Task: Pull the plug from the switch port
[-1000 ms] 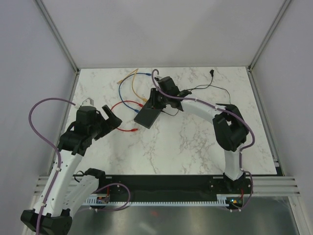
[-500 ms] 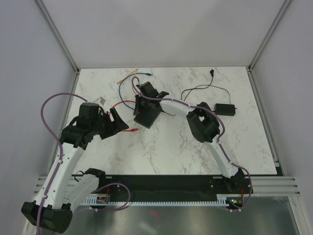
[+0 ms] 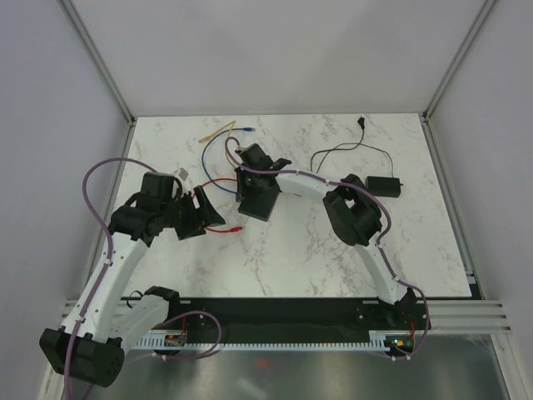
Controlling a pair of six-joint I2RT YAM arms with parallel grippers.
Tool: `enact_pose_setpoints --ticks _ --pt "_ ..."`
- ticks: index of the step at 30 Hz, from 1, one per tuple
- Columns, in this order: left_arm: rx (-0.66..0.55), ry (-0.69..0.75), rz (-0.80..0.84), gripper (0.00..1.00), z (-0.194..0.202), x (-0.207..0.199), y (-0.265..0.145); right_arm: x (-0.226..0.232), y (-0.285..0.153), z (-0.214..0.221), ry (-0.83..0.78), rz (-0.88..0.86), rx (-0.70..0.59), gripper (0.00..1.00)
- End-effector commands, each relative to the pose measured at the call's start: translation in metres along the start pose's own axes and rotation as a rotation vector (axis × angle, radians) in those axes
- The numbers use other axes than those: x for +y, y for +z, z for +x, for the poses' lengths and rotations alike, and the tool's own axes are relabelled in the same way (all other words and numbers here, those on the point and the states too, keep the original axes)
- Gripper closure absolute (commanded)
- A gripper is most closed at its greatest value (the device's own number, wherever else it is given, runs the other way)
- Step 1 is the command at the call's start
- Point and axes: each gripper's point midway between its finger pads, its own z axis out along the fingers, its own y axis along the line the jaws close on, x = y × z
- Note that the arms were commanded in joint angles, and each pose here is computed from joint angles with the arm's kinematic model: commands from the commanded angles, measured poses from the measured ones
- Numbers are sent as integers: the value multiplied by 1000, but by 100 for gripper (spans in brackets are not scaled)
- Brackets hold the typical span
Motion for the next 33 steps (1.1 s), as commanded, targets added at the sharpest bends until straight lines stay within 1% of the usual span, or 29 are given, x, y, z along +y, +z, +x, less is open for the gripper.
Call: enact_pose_setpoints --ticks 1,2,7,11,13,15,16,17,19,20,21,22,23,24,25,27,28,29,31,33 --pt "39 -26 10 24 4 -2 2 -27 -31 14 -33 120 44 88" --pt "40 -36 4 25 4 -2 3 -36 -34 20 -31 139 57 87" --pt "53 -56 12 28 0 -5 11 -50 -53 29 -34 164 66 87" --pt "63 -84 37 35 -7 -13 19 -69 -65 44 -24 187 97 86" --pt "77 -102 47 36 -11 -17 26 -65 -74 42 -32 158 93 85" --pt "97 -108 77 37 -16 -24 34 -57 -82 40 -26 99 93 81" --pt "109 -105 92 39 -17 -28 36 -48 -90 34 -22 59 78 76" --pt "124 -99 110 39 -17 -32 38 -45 -96 26 -5 32 65 67" --pt "133 -74 138 42 -23 -40 46 -34 -112 16 21 -28 46 62" --pt "140 -55 150 43 -24 -43 49 -38 -119 10 35 -28 30 56" --pt "121 -32 177 43 -31 -50 51 -38 -124 6 41 -30 19 53" --pt "131 -22 178 44 -33 -49 58 -40 -132 5 50 -33 10 51" --pt "138 -15 195 44 -35 -54 61 -49 -137 1 75 -27 1 50" --pt "120 2 220 45 -44 -61 65 -54 -140 0 87 -29 -1 49" --pt "138 -1 221 46 -46 -61 75 -57 -144 -1 96 -32 -6 48" --pt "152 19 272 49 -51 -75 85 -73 -147 3 127 -29 7 48" --pt "133 39 313 50 -59 -84 90 -78 -147 8 139 -28 20 48" --pt "167 39 337 53 -57 -87 102 -83 -148 8 148 -36 24 48" --pt "155 58 399 54 -65 -98 112 -92 -148 9 159 -33 30 49" --pt "169 57 406 54 -70 -97 129 -97 -149 10 163 -36 33 49"
